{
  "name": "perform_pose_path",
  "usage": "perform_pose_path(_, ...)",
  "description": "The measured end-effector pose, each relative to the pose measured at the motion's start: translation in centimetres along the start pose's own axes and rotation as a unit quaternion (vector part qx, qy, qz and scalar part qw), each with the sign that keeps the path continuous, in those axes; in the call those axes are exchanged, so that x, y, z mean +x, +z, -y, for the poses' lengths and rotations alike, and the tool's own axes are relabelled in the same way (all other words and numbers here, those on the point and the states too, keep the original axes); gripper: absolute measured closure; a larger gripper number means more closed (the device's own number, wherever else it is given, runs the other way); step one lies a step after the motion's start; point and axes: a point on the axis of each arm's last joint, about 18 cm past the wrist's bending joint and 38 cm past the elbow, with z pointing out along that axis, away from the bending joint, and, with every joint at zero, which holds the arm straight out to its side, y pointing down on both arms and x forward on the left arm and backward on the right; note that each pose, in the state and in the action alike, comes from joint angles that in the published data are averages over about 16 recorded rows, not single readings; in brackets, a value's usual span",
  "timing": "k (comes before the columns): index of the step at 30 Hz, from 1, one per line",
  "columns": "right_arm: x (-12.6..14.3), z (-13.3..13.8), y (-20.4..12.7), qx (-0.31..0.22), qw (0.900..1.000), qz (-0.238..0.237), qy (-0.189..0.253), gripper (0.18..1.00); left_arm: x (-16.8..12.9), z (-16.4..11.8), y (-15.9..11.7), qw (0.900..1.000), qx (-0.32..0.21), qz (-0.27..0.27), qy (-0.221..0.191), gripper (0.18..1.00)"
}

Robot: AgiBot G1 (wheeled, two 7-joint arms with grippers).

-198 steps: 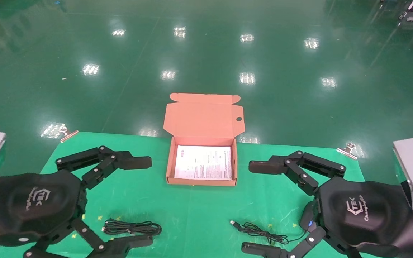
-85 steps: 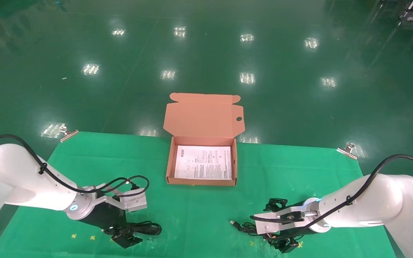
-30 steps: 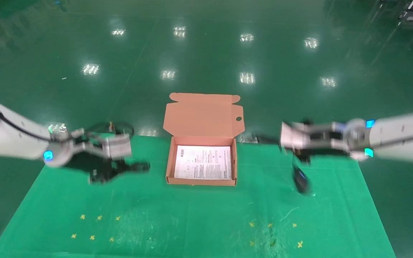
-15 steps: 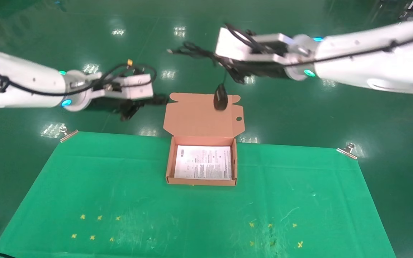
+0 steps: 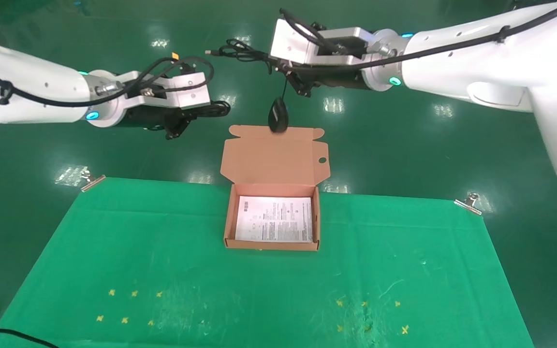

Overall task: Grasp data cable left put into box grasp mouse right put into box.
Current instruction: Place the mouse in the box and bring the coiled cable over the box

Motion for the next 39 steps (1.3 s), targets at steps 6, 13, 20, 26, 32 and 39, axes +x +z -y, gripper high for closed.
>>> perform_pose_path(6, -1.6, -0.4, 0.9, -0.009, 1.000, 0.011, -0.013, 0.969, 0.2, -1.3, -0.2, 0.9998, -0.019, -0.003, -0.007, 0.943)
perform_pose_path(13, -4.9, -0.9, 2.1, -0.018, 0.999, 0.043, -0.022, 0.969, 0.7, -3.2, -0.7, 0.9984, -0.055, -0.006, -0.016, 0.944)
perform_pose_path(20, -8.3, -0.7, 3.1, -0.016, 0.997, 0.077, -0.020, 0.969, 0.9, -4.6, -1.3, 0.9955, -0.091, -0.004, -0.028, 0.944)
perform_pose_path(26, -10.7, -0.3, 3.9, -0.013, 0.995, 0.096, -0.018, 0.969, 1.0, -5.2, -1.7, 0.9935, -0.108, -0.001, -0.036, 0.944)
perform_pose_path(32, -12.7, 0.2, 4.6, -0.011, 0.994, 0.109, -0.015, 0.969, 1.1, -5.2, -1.9, 0.9929, -0.113, 0.001, -0.038, 0.944)
perform_pose_path(39, -14.9, 0.8, 5.2, -0.008, 0.993, 0.121, -0.002, 0.969, 1.2, -5.2, -2.0, 0.9928, -0.113, 0.002, -0.039, 0.944)
